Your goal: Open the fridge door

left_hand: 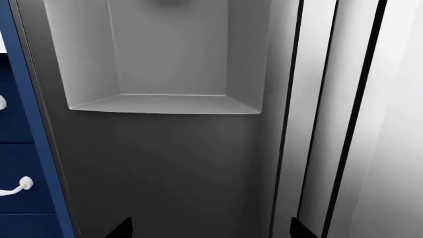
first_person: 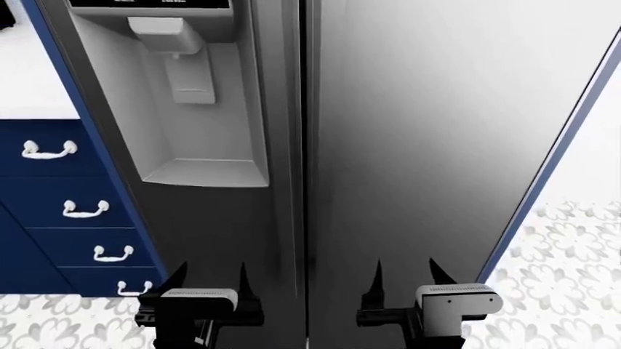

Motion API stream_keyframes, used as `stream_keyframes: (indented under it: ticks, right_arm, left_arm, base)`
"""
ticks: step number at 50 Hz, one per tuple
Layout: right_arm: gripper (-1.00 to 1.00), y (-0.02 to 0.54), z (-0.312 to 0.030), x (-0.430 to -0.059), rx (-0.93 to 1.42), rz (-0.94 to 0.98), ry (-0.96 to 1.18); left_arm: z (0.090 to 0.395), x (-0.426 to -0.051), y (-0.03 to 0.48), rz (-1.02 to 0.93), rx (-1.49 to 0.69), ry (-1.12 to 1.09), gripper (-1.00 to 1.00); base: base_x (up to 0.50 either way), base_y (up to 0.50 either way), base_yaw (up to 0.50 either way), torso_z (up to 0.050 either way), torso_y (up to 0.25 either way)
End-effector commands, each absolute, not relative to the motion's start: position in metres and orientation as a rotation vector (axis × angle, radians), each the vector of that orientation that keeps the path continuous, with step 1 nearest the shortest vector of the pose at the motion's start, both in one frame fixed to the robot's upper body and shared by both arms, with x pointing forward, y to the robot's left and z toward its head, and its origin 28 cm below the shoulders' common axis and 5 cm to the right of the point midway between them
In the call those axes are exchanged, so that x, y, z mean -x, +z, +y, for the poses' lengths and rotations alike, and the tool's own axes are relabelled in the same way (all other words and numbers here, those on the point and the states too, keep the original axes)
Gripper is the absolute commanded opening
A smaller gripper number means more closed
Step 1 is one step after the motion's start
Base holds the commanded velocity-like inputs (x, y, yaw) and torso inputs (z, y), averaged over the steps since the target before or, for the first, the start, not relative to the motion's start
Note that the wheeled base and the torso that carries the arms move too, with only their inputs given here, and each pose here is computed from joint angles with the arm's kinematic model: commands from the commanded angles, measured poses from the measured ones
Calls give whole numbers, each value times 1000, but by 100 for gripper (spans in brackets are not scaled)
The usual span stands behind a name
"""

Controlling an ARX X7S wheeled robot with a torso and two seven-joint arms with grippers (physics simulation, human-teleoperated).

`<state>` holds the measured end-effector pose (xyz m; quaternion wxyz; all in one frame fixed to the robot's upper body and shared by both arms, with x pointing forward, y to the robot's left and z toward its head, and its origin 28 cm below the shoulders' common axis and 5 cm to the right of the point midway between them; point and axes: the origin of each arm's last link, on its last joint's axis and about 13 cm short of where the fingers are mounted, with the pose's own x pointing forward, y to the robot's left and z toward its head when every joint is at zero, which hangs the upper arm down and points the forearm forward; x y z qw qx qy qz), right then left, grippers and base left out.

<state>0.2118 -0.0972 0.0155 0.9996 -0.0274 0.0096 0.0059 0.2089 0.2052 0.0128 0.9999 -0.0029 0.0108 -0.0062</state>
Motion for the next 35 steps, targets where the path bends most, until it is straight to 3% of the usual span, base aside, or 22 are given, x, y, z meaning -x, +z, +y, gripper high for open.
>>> stream_keyframes:
  ticks: [1,35]
  right_arm:
    - [100,16,-97,-212,55,20,12]
    - [100,16,-96,-213,40,20,23]
  left_arm:
    - [205,-209,13,25,2,-11,100]
    - [205,-209,13,30,4,-9,100]
  base:
    - [-98,0,0,0,0]
    - [-4,0,0,0,0]
